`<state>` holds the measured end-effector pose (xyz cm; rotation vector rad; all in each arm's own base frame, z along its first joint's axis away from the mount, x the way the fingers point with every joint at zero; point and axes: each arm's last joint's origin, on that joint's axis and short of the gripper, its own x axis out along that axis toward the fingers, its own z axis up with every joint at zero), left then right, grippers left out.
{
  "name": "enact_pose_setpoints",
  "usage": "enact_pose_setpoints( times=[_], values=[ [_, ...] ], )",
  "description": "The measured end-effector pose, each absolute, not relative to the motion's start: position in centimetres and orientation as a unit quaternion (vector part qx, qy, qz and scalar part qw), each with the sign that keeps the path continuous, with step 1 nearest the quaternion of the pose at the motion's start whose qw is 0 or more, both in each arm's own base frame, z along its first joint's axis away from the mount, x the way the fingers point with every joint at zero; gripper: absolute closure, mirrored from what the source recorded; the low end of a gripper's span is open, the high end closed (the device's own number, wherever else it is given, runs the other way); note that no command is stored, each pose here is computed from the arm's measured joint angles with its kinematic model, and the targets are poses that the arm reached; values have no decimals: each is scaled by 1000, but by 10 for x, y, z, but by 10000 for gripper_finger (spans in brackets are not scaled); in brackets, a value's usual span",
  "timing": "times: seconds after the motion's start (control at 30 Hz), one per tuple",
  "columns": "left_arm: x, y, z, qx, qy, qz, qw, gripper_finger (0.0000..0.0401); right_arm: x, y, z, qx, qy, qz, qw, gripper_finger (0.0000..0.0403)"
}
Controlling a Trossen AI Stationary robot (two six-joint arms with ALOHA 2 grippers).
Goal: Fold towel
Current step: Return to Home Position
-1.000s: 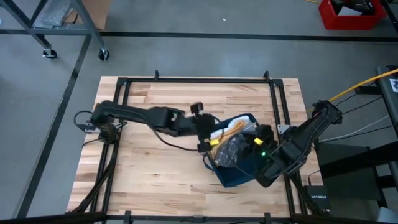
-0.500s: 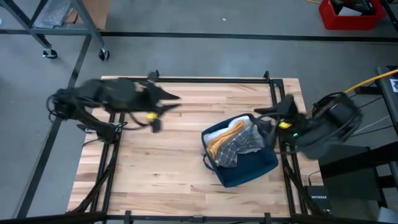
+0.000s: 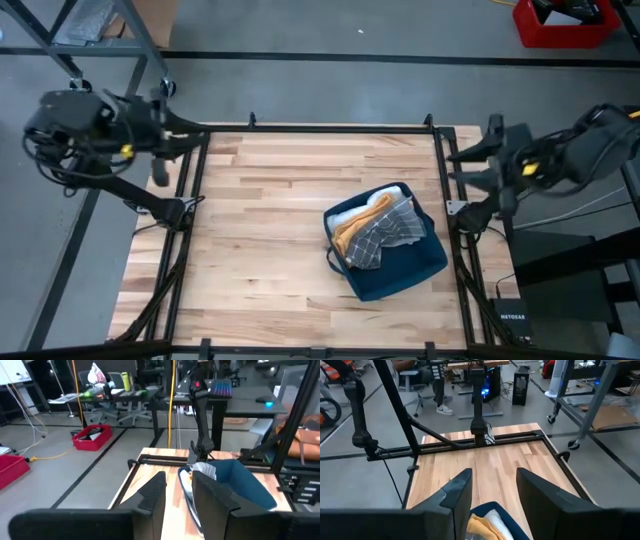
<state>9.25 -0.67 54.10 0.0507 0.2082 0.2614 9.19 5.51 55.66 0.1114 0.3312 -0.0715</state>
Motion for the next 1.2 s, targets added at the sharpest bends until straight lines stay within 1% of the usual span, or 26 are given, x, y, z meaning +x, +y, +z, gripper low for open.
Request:
enact_pose_setpoints(
  times=[0.13,0.23,0.33,0.47,0.53,0.6,0.73,0.83,0.9,1.1,1.2],
  values=[
    [65,-1,532,-4,133,136,982,313,69,35,555,73,168,-42,982,244],
    [47,3,514,-39,188,149,970,313,59,25,547,84,172,-71,979,244],
    [40,5,492,-72,221,165,958,313,55,21,530,71,186,-85,976,244],
    [47,3,459,-59,247,167,953,313,57,20,493,64,199,-157,965,244],
    [51,2,439,-44,254,164,952,313,57,19,469,72,202,-193,958,244],
    [55,2,418,-28,257,160,953,313,56,18,442,92,205,-211,951,244],
    [62,0,375,-37,235,157,959,313,55,17,390,142,189,-211,948,244],
    [63,0,345,-67,209,156,963,313,55,17,354,181,164,-193,950,244],
    [63,-1,328,-89,188,140,968,313,55,18,332,200,148,-176,953,244],
    [64,-5,290,-128,102,55,985,313,56,20,287,237,90,-113,961,244],
    [64,-6,273,-132,70,39,988,313,56,20,269,238,69,-92,964,244]
  ],
)
